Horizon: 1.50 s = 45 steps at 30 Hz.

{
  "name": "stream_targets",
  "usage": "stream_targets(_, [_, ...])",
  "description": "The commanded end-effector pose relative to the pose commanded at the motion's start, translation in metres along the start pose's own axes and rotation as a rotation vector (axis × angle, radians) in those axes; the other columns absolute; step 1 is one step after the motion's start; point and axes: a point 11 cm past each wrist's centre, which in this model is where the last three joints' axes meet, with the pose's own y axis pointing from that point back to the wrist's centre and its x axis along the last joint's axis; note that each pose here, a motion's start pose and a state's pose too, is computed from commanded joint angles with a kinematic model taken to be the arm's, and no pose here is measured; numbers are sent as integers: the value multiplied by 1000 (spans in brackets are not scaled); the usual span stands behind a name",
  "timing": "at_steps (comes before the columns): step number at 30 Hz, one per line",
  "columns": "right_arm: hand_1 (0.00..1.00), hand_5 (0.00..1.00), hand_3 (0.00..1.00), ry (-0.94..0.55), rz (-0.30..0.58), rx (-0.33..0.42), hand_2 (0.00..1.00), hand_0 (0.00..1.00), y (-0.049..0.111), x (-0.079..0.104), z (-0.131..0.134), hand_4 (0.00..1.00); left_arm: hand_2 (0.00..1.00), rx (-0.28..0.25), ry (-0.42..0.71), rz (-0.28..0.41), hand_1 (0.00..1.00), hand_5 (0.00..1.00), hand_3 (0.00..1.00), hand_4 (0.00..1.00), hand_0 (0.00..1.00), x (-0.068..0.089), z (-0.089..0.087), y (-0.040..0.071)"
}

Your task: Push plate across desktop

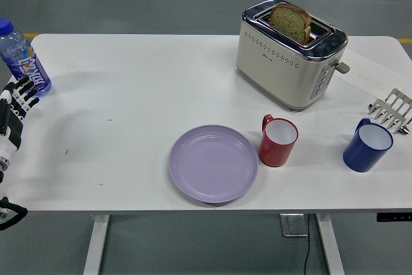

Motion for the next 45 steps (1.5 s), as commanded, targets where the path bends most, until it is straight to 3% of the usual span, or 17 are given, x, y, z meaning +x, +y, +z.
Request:
stream_targets(6, [546,360,629,-2,0,3,629,609,0,0,-2,139,857,-16,10,12,849,998,796,490,837,18,11,6])
stream_targets(11, [546,360,629,-4,0,3,630,608,0,-1,-2,138,831,53,29,-30,836,998,789,490,833,27,15,12])
stream_targets(14, [546,360,629,-3,-1,3,630,608,0,-1,-2,138,831,110,47,-60,836,998,789,490,833,26,13,14])
stream_targets(16, [546,361,628,-3,-2,1,631,608,0,-1,-2,138,840,119,61,-75,843,998,797,496,838,22,17,15])
stream_targets(25, [546,361,628,0,-2,3,631,609,0,-1,-2,138,844,106,95,-98,846,998,794,496,840,8,28,15])
stream_targets(45, [546,360,628,-2,0,9,631,608,0,0,-5,137,847,102,112,-92,848,998,788,508,839,3,25,15])
